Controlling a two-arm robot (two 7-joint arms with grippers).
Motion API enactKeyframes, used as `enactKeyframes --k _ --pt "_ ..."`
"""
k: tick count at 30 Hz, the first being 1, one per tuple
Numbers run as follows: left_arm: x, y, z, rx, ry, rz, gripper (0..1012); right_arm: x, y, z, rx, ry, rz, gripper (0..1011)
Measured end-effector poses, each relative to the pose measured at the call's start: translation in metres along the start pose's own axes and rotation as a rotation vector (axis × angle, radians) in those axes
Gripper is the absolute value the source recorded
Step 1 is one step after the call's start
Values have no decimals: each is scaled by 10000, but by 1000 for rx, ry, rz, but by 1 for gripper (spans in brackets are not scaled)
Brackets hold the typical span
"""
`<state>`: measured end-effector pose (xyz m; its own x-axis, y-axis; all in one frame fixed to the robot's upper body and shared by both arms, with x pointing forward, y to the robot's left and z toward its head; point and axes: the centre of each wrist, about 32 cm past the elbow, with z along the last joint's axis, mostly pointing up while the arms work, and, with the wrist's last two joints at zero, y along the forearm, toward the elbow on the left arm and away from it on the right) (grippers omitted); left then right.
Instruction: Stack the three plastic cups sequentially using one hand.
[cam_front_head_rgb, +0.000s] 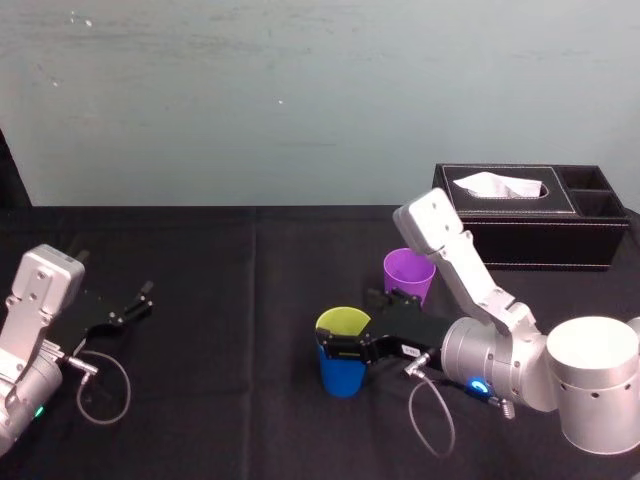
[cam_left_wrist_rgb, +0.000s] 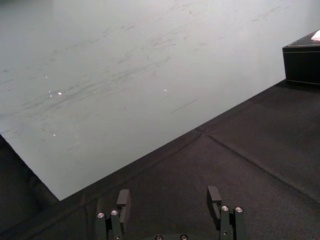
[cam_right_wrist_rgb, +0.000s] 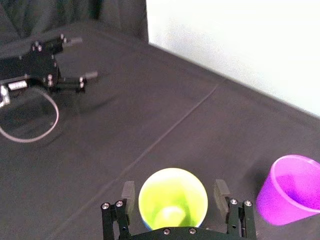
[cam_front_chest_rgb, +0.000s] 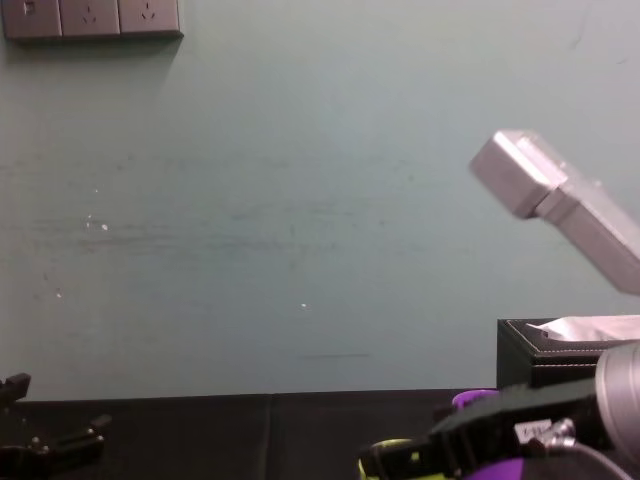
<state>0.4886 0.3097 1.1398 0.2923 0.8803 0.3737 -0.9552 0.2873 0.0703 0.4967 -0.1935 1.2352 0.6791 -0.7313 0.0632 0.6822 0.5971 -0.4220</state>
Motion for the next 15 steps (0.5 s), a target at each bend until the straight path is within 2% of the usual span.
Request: enactKeyframes --k 8,15 --pt "0 0 0 0 0 0 1000 0 -118 1 102 -31 -61 1003" --pt "0 0 0 0 0 0 1000 -31 -198 7 143 -46 -114 1003"
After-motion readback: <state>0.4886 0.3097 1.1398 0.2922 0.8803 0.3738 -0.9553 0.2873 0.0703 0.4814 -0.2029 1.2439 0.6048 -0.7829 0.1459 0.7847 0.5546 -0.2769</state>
